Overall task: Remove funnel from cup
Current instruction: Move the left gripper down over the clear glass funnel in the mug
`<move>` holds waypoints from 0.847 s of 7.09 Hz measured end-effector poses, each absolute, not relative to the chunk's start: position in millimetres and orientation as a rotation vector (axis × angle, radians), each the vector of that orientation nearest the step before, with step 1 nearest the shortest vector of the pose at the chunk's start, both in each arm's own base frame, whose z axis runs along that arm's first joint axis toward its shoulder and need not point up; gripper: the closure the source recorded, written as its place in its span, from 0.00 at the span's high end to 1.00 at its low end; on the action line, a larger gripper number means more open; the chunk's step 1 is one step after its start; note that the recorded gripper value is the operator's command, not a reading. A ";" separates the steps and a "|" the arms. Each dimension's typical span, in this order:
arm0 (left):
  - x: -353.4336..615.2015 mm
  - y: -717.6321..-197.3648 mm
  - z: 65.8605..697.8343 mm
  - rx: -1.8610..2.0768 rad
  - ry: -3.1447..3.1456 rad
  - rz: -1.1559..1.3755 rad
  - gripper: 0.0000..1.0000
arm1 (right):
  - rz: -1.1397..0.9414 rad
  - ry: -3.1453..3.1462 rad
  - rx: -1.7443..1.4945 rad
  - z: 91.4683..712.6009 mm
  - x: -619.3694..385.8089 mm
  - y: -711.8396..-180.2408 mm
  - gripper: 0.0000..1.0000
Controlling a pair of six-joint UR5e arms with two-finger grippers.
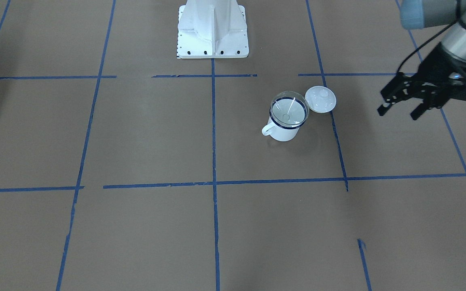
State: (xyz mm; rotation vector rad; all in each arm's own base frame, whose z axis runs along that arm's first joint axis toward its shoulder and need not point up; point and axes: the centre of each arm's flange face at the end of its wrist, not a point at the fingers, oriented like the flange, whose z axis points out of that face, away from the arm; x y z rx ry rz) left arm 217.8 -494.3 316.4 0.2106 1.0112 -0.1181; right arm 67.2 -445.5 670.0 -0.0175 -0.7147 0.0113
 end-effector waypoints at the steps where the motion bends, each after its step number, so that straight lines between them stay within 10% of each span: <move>1: 263.4 -485.4 287.7 0.171 1.011 -0.152 1.00 | 0.011 -0.715 -0.018 670.0 67.1 -445.5 1.00; 6: 424.8 -446.2 236.6 0.066 0.848 -0.226 0.94 | 0.011 -0.715 -0.018 670.2 67.2 -445.4 1.00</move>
